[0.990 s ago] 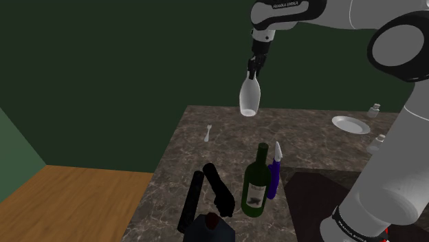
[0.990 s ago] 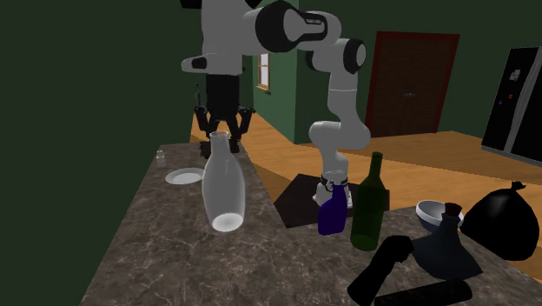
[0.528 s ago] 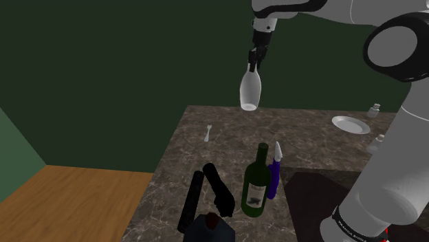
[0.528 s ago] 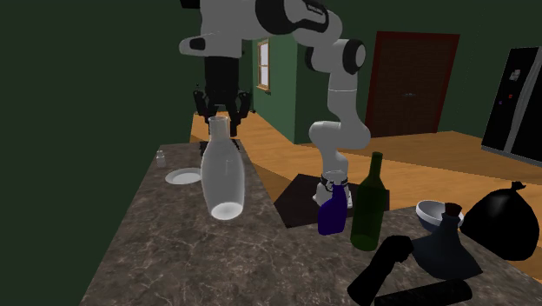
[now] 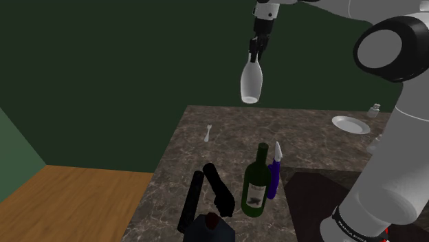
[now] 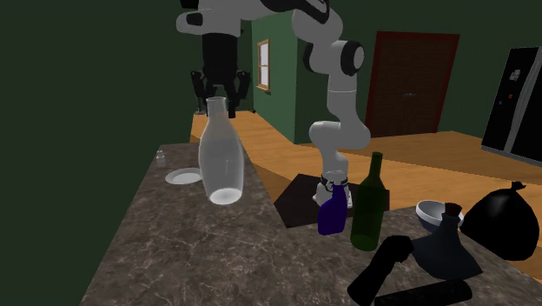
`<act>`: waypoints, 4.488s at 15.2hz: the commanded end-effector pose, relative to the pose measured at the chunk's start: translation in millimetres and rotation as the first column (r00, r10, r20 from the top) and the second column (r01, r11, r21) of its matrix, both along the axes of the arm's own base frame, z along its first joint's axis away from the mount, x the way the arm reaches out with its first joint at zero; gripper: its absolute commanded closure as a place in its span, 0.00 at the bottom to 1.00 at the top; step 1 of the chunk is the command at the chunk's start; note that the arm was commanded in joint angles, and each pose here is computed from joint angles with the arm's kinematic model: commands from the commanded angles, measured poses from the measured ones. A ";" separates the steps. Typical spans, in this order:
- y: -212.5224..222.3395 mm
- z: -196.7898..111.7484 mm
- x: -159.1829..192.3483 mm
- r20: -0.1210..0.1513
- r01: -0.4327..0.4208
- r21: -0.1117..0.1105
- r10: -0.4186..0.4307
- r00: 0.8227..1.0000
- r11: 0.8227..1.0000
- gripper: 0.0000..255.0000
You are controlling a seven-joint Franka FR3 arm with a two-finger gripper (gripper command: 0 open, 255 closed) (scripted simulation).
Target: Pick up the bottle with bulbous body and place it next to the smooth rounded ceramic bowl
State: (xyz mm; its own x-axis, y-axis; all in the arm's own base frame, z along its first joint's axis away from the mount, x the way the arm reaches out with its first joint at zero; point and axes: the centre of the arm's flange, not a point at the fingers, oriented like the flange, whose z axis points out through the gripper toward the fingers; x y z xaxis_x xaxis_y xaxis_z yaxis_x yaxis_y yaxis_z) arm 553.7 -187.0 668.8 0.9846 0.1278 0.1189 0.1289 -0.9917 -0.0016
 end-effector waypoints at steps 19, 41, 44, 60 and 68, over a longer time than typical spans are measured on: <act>47.2 76.3 -46.9 0.000 0.000 0.000 0.000 1.000 1.000 1.00; 254.6 77.3 -250.2 0.000 0.000 0.000 0.000 1.000 1.000 1.00; 282.9 77.4 -277.9 0.000 0.000 0.000 0.000 1.000 1.000 1.00; 439.1 78.1 -431.0 0.000 0.000 0.000 0.000 1.000 1.000 1.00; 439.1 35.9 -431.0 0.000 0.000 0.000 0.000 1.000 1.000 1.00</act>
